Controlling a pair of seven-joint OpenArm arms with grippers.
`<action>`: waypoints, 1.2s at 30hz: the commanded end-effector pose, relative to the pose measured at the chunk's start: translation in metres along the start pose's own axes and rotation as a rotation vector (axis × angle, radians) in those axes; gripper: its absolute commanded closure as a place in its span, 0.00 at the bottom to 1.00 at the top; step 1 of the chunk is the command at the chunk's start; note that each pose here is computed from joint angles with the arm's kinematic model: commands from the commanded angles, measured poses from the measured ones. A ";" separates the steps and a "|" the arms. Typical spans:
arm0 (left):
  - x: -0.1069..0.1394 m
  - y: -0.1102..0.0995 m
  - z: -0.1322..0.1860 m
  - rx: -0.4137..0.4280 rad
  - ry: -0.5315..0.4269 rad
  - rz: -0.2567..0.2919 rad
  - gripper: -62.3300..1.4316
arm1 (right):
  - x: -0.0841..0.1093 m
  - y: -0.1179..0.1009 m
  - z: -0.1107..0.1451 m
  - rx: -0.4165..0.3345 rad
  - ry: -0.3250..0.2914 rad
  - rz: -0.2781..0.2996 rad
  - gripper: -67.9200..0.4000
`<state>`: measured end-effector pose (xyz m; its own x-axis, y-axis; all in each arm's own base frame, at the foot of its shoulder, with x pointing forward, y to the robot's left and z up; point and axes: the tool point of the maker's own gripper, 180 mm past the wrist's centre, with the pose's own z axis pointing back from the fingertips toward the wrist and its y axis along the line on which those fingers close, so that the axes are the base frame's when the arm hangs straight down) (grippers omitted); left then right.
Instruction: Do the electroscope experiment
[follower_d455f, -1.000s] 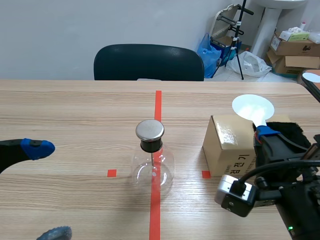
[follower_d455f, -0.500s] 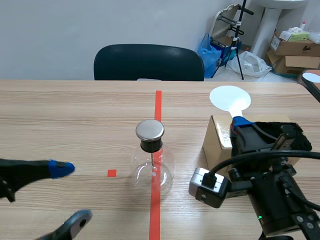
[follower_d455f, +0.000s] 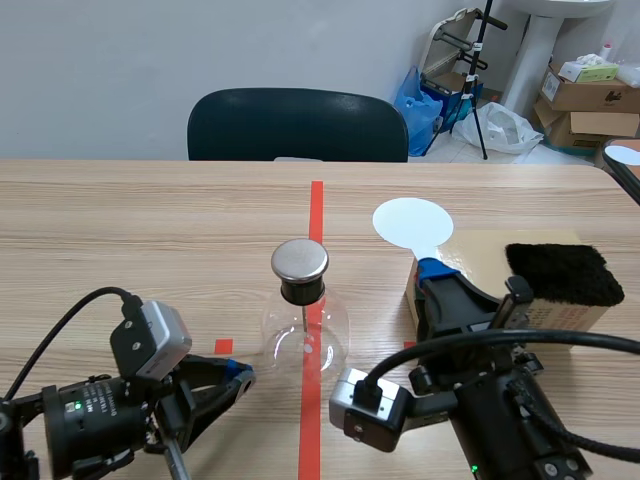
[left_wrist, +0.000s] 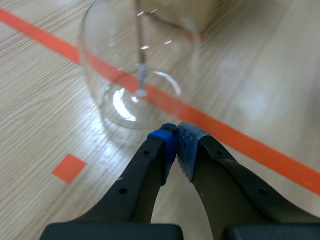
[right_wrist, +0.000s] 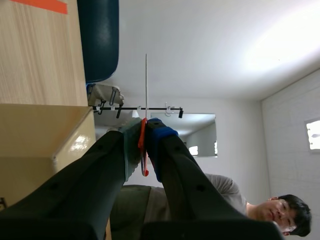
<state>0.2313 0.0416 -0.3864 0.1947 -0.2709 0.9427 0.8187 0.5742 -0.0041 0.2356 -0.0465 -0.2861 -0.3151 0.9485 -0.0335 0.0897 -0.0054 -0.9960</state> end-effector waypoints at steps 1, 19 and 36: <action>0.011 0.009 -0.005 0.037 -0.045 -0.003 0.94 | -0.003 -0.010 -0.005 -0.039 -0.002 0.007 0.98; 0.004 0.027 -0.006 0.081 -0.083 0.018 0.93 | -0.002 -0.008 -0.004 -0.030 0.003 -0.017 0.98; 0.003 0.027 -0.006 0.081 -0.082 0.019 0.93 | -0.003 -0.008 -0.004 -0.028 0.012 -0.022 0.98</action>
<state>0.2546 0.0532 -0.3939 0.1814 -0.2194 0.9586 0.7672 0.6414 0.0016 0.2343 -0.0454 -0.2877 -0.3112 0.9503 -0.0041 0.0730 0.0195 -0.9971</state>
